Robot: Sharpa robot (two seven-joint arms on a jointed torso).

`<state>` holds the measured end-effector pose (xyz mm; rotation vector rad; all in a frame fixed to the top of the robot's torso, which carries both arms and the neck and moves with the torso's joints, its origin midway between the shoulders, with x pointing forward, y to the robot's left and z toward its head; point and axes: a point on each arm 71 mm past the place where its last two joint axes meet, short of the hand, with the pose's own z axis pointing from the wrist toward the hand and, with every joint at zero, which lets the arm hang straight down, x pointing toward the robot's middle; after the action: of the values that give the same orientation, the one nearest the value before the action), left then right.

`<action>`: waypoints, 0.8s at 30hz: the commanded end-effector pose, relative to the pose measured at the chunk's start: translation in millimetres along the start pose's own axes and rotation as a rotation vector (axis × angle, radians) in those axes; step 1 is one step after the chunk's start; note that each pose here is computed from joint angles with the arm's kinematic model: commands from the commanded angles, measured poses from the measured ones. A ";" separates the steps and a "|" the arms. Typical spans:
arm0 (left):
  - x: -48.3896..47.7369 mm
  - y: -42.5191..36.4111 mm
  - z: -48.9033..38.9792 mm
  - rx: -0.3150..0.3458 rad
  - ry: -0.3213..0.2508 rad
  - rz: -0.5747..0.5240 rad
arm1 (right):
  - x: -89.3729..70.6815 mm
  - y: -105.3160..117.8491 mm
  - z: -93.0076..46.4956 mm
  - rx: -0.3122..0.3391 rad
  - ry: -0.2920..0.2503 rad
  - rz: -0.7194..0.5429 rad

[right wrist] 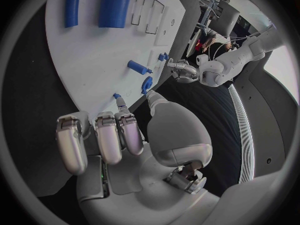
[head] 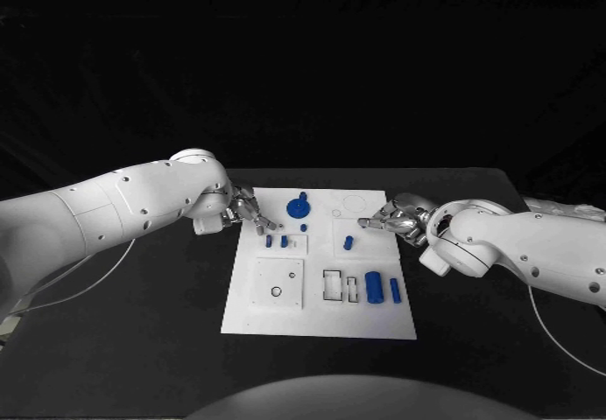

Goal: Assemble the parts on the task board

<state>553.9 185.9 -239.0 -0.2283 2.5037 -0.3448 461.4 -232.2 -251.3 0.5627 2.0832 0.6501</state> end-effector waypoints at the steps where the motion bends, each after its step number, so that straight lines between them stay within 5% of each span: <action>1: 2.7 -2.8 1.6 0.001 0.086 0.052 | 1.8 1.2 -0.2 -0.010 0.013 -0.012; 24: 2.9 -12.1 8.5 -0.009 0.121 0.085 | 2.5 2.1 -0.3 -0.014 0.015 -0.012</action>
<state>558.8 174.7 -243.0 -0.1380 2.6051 -0.3213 460.9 -231.0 -251.1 0.5608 2.0844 0.6533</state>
